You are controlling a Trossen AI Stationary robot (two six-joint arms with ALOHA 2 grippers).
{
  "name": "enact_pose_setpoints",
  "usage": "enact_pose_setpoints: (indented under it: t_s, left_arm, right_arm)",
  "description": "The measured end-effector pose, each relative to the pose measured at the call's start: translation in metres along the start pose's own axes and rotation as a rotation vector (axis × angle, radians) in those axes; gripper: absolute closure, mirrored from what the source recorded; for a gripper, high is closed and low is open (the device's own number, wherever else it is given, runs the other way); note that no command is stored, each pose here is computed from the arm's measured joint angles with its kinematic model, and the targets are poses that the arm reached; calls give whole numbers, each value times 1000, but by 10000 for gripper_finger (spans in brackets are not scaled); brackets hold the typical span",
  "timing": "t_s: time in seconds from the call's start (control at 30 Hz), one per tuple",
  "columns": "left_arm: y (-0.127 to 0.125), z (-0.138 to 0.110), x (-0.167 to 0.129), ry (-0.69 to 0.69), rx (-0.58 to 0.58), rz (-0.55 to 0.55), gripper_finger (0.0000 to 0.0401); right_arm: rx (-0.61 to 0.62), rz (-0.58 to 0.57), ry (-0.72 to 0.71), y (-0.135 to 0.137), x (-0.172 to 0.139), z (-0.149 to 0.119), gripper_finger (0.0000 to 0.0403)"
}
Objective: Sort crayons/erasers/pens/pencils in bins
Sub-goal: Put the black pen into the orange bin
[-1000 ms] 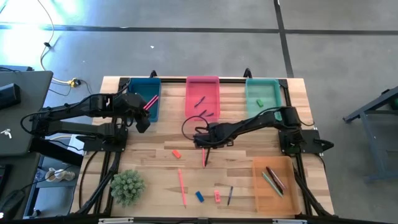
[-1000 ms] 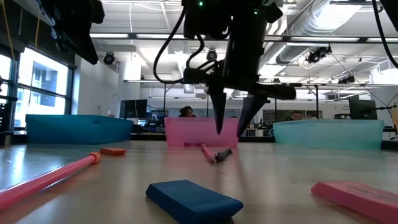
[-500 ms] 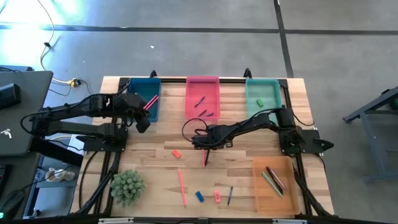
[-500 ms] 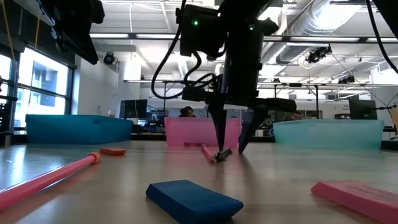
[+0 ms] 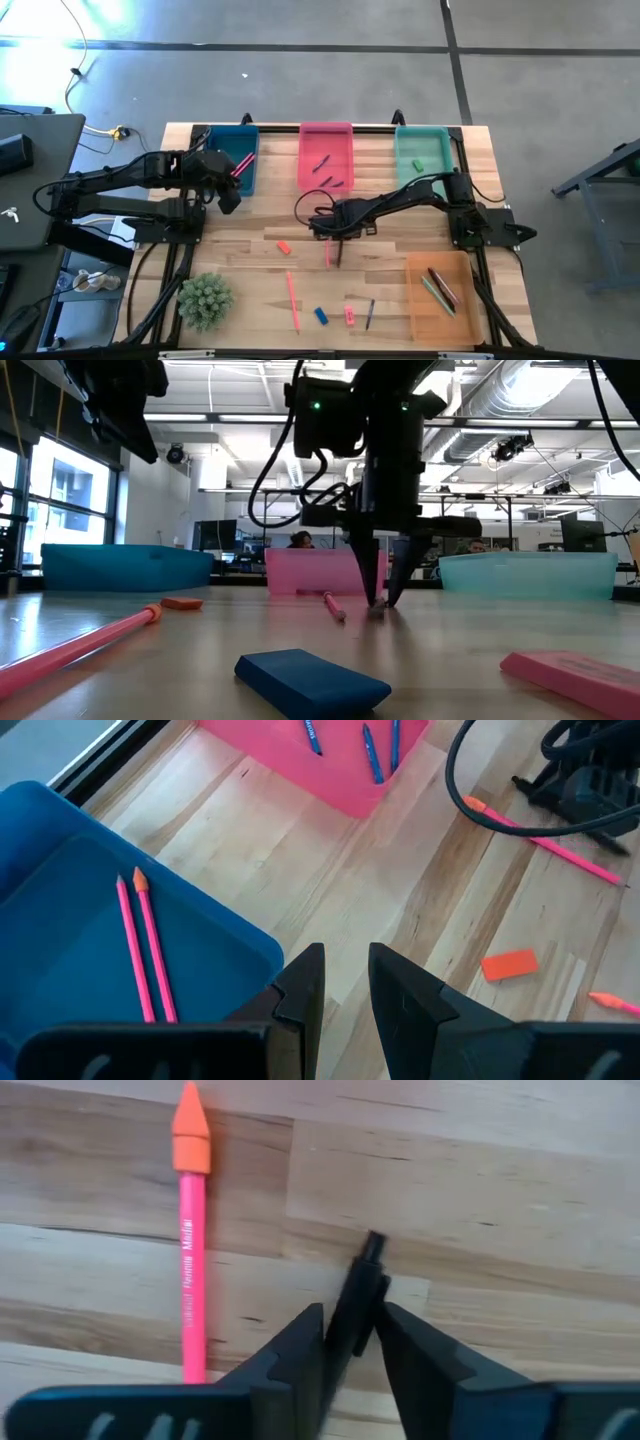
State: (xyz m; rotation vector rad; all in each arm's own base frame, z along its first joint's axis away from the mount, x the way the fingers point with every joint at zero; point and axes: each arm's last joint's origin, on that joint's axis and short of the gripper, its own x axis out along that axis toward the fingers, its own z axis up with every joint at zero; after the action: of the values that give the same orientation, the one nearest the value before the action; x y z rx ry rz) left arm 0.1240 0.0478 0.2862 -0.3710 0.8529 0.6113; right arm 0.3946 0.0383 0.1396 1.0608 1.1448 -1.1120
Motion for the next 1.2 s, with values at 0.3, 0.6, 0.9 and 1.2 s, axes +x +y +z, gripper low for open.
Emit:
enact_pose_setpoints:
  t_s: [0.3,0.6,0.9,1.2]
  left_arm:
    - [0,0,0,0,6,0,331]
    - [0,0,0,0,6,0,331]
    - [0,0,0,1,6,-1,331]
    - [0,0,0,-1,6,-2,331]
  right_arm:
    - [-76,-35,17,-3,1,-1,363]
    - [-235,-33,31,-4,-2,-7,371]
    - [-346,14,44,-9,-28,-31,377]
    - [-393,104,-102,-20,-74,-47,377]
